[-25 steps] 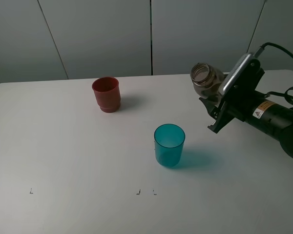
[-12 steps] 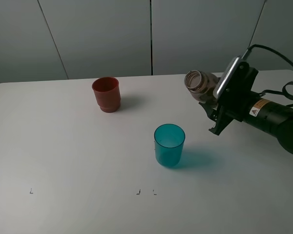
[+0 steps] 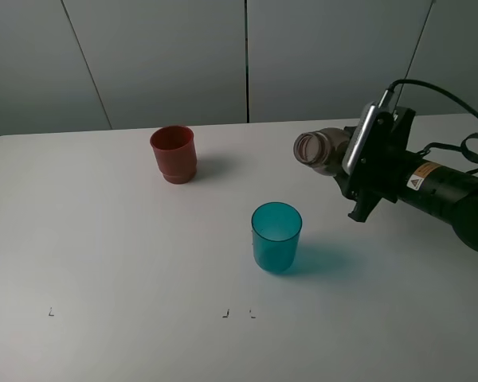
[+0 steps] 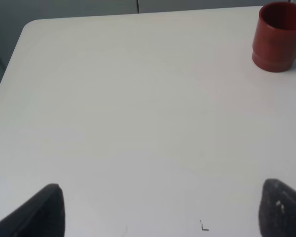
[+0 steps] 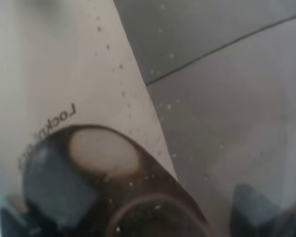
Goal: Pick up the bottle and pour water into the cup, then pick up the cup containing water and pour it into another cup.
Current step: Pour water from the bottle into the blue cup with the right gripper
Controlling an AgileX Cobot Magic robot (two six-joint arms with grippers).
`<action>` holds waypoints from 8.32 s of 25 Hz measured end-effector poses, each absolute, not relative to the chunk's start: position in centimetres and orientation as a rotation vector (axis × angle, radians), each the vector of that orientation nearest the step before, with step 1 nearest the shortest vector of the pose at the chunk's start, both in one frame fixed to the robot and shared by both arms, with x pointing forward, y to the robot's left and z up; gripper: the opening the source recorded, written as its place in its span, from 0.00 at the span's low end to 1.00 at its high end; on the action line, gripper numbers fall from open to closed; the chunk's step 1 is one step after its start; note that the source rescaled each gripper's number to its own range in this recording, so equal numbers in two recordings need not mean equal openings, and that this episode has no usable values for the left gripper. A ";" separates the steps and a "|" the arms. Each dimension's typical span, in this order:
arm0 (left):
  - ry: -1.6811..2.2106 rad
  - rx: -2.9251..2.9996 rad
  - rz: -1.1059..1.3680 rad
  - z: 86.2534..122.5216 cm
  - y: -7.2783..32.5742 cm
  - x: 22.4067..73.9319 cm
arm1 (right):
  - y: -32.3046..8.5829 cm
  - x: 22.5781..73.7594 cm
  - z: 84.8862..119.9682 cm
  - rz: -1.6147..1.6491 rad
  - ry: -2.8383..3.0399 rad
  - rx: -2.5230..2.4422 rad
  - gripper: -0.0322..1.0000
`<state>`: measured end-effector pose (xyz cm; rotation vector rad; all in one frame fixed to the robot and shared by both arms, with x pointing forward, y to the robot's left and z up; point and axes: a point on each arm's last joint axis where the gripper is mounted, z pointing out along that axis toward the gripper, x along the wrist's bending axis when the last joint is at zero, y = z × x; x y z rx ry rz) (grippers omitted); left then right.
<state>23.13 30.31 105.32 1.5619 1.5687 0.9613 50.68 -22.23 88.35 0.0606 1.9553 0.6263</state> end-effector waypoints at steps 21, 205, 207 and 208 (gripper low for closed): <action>1.569 1.562 0.961 105.3 30.3 23.1 | -22.2 50.7 88.3 0.468 1.926 -0.168 0.03; 1.569 1.562 0.961 105.3 30.3 23.1 | -20.4 51.1 90.1 0.180 1.636 -0.582 0.03; 1.569 1.562 0.961 105.3 30.3 23.1 | -20.4 51.1 90.1 0.180 1.636 -0.582 0.03; 1.569 1.562 0.961 105.3 30.3 23.1 | -20.4 51.1 90.1 0.180 1.636 -0.582 0.03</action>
